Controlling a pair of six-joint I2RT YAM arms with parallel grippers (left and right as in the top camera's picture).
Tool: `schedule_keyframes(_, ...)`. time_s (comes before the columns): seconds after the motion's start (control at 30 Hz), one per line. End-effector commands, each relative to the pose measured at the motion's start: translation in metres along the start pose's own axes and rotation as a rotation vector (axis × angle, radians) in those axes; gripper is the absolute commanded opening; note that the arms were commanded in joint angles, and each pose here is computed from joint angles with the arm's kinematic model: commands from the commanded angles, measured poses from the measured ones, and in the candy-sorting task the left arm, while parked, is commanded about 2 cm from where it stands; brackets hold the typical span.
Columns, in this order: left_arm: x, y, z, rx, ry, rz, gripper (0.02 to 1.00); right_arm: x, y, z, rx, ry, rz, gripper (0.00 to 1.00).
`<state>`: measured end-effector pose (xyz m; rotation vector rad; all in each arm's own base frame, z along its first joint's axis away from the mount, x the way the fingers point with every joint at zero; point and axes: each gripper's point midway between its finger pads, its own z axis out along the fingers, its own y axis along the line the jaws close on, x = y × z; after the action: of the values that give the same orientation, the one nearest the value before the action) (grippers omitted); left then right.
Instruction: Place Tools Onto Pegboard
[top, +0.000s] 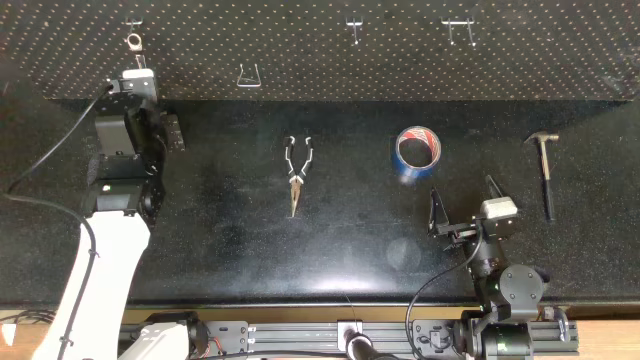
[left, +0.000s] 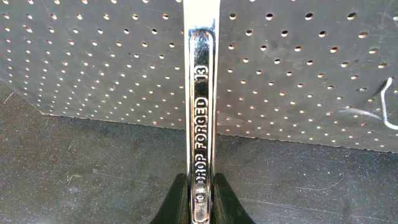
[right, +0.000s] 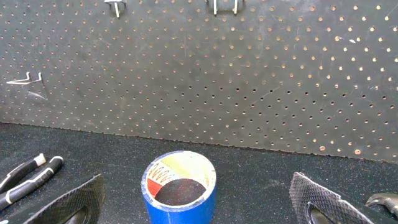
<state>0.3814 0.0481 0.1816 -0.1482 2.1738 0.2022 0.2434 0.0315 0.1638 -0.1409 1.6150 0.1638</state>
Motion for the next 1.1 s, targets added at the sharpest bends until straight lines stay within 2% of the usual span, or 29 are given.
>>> schedule_keyframes(0.03, -0.024, 0.002, -0.014, 0.004, -0.066, -0.013, 0.029, 0.001, 0.000, 0.000, -0.005, 0.000, 0.004, 0.976)
schedule_keyframes(0.3, -0.019, 0.011, -0.021, -0.040, -0.047, -0.017, 0.029, 0.001, 0.000, 0.000, -0.005, 0.000, 0.004, 0.976)
schedule_keyframes(0.43, -0.017, 0.023, -0.021, -0.104, -0.042, -0.055, 0.029, 0.001, 0.000, 0.000, -0.005, 0.000, 0.004, 0.976)
schedule_keyframes(0.63, -0.010, 0.021, -0.010, -0.102, -0.012, -0.054, 0.029, 0.001, 0.000, 0.000, -0.005, 0.000, 0.004, 0.974)
schedule_keyframes(0.73, -0.019, 0.013, 0.008, -0.068, -0.051, -0.061, 0.029, 0.001, 0.000, 0.000, -0.005, 0.000, 0.004, 0.976)
schedule_keyframes(0.97, -0.003, 0.008, 0.027, -0.058, 0.002, -0.055, 0.029, 0.001, 0.000, 0.000, -0.005, 0.000, 0.004, 0.976)
schedule_keyframes(1.1, -0.011, -0.012, 0.019, 0.059, -0.023, -0.054, 0.029, 0.001, 0.000, 0.000, -0.005, 0.000, 0.004, 0.976)
